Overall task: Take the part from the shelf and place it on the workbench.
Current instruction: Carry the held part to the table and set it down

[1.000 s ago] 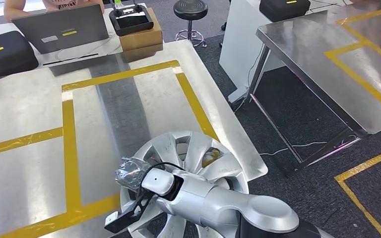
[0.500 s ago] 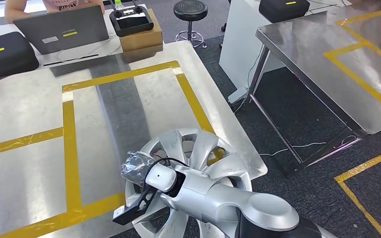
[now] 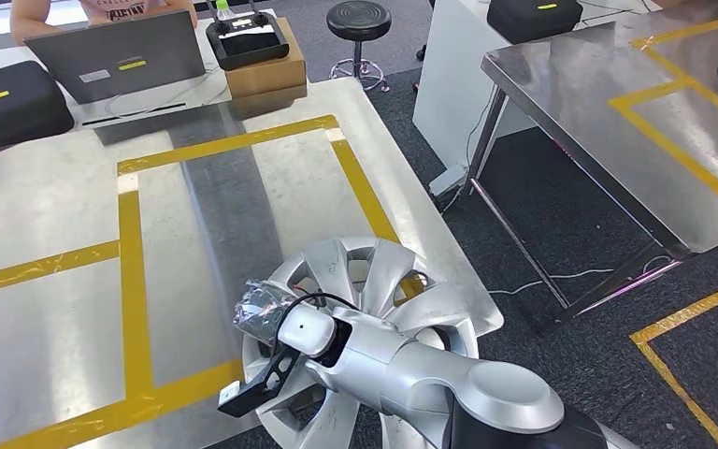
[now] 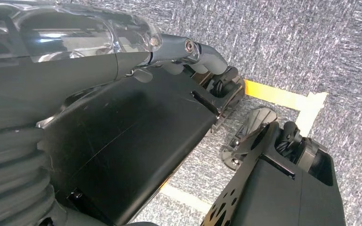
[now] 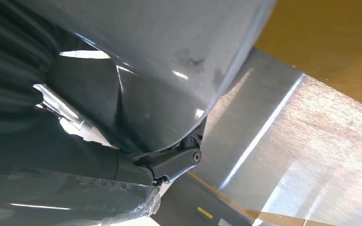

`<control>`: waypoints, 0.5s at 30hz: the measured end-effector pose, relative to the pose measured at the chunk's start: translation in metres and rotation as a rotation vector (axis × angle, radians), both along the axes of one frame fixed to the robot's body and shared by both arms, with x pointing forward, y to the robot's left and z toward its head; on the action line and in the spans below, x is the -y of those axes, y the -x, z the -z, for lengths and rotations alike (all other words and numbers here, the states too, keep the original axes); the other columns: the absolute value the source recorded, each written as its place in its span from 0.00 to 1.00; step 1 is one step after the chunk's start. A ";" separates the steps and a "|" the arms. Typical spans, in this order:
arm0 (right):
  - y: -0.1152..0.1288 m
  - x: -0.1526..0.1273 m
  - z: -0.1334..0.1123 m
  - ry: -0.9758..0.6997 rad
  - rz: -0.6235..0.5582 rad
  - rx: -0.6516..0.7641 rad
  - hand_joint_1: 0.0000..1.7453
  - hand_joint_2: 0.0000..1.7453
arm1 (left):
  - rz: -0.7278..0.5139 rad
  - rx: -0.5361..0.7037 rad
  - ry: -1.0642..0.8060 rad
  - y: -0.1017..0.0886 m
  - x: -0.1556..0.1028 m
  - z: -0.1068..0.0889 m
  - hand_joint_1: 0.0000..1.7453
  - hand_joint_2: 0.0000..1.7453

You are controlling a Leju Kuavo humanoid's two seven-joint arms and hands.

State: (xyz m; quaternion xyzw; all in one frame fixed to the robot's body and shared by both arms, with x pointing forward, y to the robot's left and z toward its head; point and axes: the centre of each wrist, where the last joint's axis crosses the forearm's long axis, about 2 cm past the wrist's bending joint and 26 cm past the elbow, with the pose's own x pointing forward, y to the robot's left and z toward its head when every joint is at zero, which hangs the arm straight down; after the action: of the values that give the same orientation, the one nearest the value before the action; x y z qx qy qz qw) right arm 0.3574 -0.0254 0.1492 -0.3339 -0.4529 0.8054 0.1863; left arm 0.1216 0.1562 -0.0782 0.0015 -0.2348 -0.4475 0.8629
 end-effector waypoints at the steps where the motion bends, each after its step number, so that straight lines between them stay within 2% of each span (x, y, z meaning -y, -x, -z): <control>1: 0.000 0.000 0.000 0.002 0.001 0.000 1.00 1.00 | 0.000 0.000 0.000 0.000 0.000 0.000 0.00 1.00; 15: -0.002 0.003 0.001 0.019 0.004 -0.012 1.00 1.00 | -0.008 -0.009 0.004 0.002 0.000 0.001 0.00 1.00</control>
State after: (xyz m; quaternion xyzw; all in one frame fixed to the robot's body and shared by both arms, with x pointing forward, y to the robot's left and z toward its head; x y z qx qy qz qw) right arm 0.3594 -0.0287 0.1478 -0.3316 -0.4432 0.8114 0.1876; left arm 0.1198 0.1563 -0.0787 -0.0011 -0.2318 -0.4437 0.8657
